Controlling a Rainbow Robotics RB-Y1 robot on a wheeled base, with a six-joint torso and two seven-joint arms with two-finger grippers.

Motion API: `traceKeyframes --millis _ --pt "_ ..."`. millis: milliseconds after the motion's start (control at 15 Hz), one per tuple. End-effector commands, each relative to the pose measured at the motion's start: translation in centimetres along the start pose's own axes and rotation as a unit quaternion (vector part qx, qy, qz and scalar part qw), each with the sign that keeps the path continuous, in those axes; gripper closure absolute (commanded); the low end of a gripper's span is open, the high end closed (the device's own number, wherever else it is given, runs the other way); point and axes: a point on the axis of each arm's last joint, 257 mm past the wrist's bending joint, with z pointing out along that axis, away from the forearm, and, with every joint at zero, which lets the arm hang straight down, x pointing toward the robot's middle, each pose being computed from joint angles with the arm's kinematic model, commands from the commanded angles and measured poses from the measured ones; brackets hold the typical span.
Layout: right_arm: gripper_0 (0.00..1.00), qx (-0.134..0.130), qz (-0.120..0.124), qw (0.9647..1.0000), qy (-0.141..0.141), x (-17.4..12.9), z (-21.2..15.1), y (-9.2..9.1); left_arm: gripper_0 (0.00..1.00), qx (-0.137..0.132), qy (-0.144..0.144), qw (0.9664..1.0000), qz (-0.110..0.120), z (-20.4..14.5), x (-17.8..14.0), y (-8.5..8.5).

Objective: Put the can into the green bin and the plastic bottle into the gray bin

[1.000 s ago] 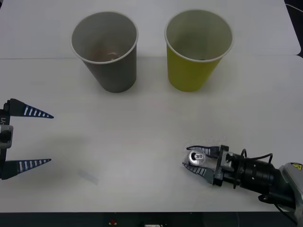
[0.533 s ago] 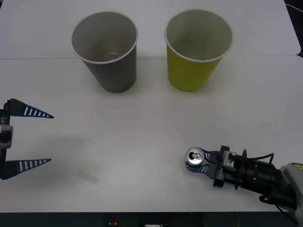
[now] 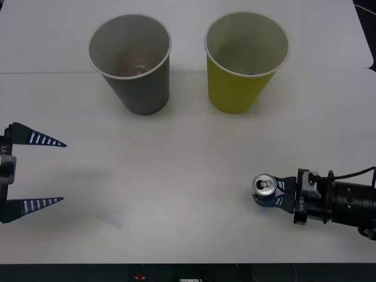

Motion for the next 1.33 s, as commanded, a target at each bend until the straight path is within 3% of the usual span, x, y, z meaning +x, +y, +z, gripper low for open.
traceKeyframes --millis 67,467,600,867,1333 --pt "1.0 0.009 -0.003 0.999 0.043 -1.2 -2.2 -0.3 0.0 0.0 0.0 1.0 0.0 0.0 0.0 0.0" --pt "1.0 0.038 -0.003 0.9926 0.116 -4.8 -4.8 0.0 0.0 0.0 0.0 1.0 0.0 0.0 0.0 0.0" --pt "1.0 0.048 -0.013 0.9873 0.151 -5.8 -5.9 -0.5 0.0 0.0 0.0 1.0 0.0 0.0 0.0 0.0" --pt "1.0 0.073 -0.016 0.9779 0.195 -7.8 -7.3 -1.1 0.0 0.0 0.0 1.0 0.0 0.0 0.0 0.0" --pt "1.0 0.079 -0.03 0.9589 0.271 -10.9 -10.0 -1.2 0.0 0.0 0.0 1.0 0.0 0.0 0.0 0.0"
